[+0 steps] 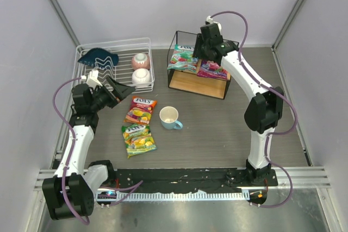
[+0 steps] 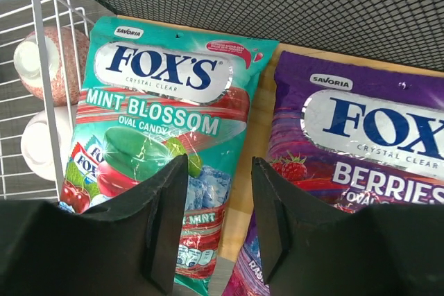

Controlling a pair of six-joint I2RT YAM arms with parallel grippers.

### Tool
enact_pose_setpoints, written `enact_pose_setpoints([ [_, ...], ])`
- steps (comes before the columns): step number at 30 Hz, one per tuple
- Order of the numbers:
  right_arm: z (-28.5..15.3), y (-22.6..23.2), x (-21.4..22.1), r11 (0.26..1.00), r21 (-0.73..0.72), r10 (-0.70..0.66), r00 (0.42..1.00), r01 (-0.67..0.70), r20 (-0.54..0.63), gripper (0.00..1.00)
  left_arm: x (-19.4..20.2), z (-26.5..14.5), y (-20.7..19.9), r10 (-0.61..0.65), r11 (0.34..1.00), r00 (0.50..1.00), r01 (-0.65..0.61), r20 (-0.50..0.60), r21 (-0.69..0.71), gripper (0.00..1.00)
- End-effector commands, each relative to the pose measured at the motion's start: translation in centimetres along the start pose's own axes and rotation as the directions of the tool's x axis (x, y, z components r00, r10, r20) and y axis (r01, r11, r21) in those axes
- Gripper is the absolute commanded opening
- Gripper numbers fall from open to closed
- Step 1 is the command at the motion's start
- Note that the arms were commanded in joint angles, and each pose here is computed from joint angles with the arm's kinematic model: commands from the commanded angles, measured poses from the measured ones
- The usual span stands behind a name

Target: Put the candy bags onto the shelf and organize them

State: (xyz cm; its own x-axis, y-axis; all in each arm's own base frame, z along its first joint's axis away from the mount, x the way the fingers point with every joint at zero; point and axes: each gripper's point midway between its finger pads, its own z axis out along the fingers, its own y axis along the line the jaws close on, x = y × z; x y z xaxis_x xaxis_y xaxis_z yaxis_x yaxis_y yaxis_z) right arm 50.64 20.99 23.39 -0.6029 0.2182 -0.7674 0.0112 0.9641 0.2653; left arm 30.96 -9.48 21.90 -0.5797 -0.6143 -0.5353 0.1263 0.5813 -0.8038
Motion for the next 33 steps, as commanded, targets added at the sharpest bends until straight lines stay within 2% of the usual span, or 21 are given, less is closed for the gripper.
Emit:
enact_pose_setpoints([
  [1,-1.2,1.3,-1.6,0.998,-0.052,0.036,0.999,-0.034,0.025,0.47,-0.3,-0.1,-0.6,0.012,0.999,1.0,-0.013,0.009,0.038,1.0],
  [11,-0.1,1.4,-0.2,0.997,-0.053,0.052,0.999,-0.052,-0.01,0.47,-0.4,-0.2,-0.7,0.009,0.999,1.0,-0.009,0.01,0.046,1.0],
  [15,0.5,1.4,0.4,0.997,-0.05,0.058,0.998,-0.059,-0.026,0.51,-0.5,-0.1,-0.7,0.007,0.999,1.0,-0.008,0.012,0.048,1.0],
  [22,1.2,1.3,1.1,0.996,-0.052,0.064,0.997,-0.066,-0.045,0.52,-0.5,-0.2,-0.7,0.003,0.999,1.0,-0.003,0.012,0.051,1.0],
  [24,1.3,1.3,1.1,0.996,-0.05,0.067,0.997,-0.07,-0.046,0.49,-0.5,-0.2,-0.6,0.002,0.999,1.0,-0.003,0.013,0.05,1.0],
  [27,1.5,1.2,1.2,0.996,-0.05,0.074,0.996,-0.077,-0.049,0.39,-0.5,-0.2,-0.6,0.001,0.999,1.0,-0.001,0.014,0.049,1.0],
  [28,1.5,1.1,1.1,0.996,-0.046,0.079,0.996,-0.081,-0.047,0.3,-0.6,-0.2,-0.6,0.001,0.999,1.0,-0.002,0.016,0.049,1.0],
  [33,1.4,0.8,1.1,0.994,-0.054,0.091,0.995,-0.094,-0.05,0.14,-0.7,-0.2,-0.5,-0.002,0.999,1.0,0.001,0.018,0.049,1.0],
])
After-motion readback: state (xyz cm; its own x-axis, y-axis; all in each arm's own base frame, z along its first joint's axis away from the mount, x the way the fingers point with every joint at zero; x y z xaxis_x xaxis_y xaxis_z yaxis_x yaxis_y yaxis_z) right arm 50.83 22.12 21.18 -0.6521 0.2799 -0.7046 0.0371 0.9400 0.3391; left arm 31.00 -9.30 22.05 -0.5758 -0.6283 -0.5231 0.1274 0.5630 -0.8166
